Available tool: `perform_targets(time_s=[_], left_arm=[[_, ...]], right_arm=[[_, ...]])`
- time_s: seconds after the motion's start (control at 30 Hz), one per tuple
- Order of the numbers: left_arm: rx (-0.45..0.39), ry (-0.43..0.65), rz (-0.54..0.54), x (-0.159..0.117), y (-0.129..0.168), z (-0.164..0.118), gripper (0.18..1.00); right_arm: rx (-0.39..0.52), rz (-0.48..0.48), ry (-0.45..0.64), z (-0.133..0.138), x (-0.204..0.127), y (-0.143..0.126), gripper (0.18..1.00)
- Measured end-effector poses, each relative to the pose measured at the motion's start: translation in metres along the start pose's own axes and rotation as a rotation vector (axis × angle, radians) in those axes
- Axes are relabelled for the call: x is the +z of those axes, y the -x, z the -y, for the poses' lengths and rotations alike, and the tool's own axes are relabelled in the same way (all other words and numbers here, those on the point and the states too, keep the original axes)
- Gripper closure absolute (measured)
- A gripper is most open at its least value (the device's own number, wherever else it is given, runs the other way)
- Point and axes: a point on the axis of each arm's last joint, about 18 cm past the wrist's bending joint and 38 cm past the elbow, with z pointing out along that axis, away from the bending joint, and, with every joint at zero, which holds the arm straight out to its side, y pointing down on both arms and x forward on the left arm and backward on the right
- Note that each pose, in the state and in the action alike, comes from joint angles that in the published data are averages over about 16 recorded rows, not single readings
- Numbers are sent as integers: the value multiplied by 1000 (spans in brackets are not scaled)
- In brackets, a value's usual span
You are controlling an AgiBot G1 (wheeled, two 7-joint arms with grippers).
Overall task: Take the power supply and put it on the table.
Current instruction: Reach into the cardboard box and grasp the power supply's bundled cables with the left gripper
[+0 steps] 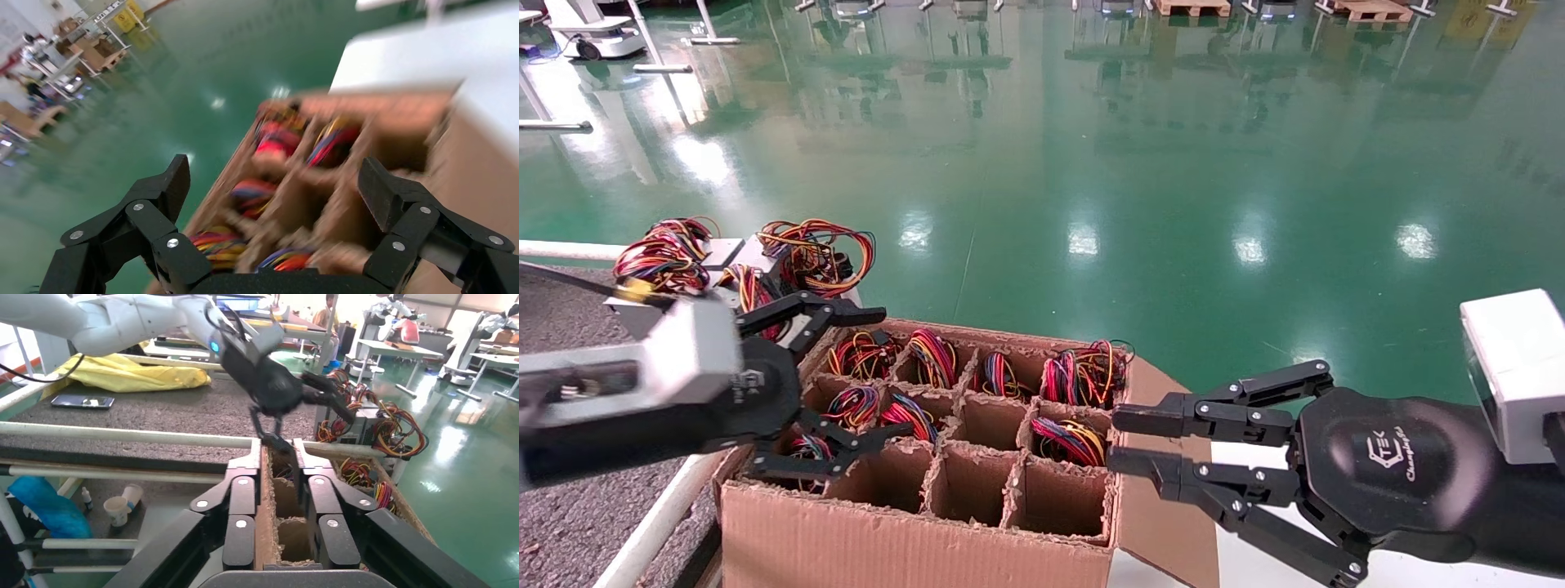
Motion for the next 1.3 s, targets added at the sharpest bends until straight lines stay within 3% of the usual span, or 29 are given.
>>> perform_targets(time_s=[0.33,0.67,1.07,1.3], left_arm=[[236,129,-31,27,18,-38,184],[341,209,-47,41,26,-61,184],[331,209,-15,57,33,-69,203],[326,206,-25,64,31,-72,251]], right_arm=[[0,0,0,0,0,0,926],[0,0,0,0,0,0,961],[0,0,0,0,0,0,849],[0,0,0,0,0,0,711]])
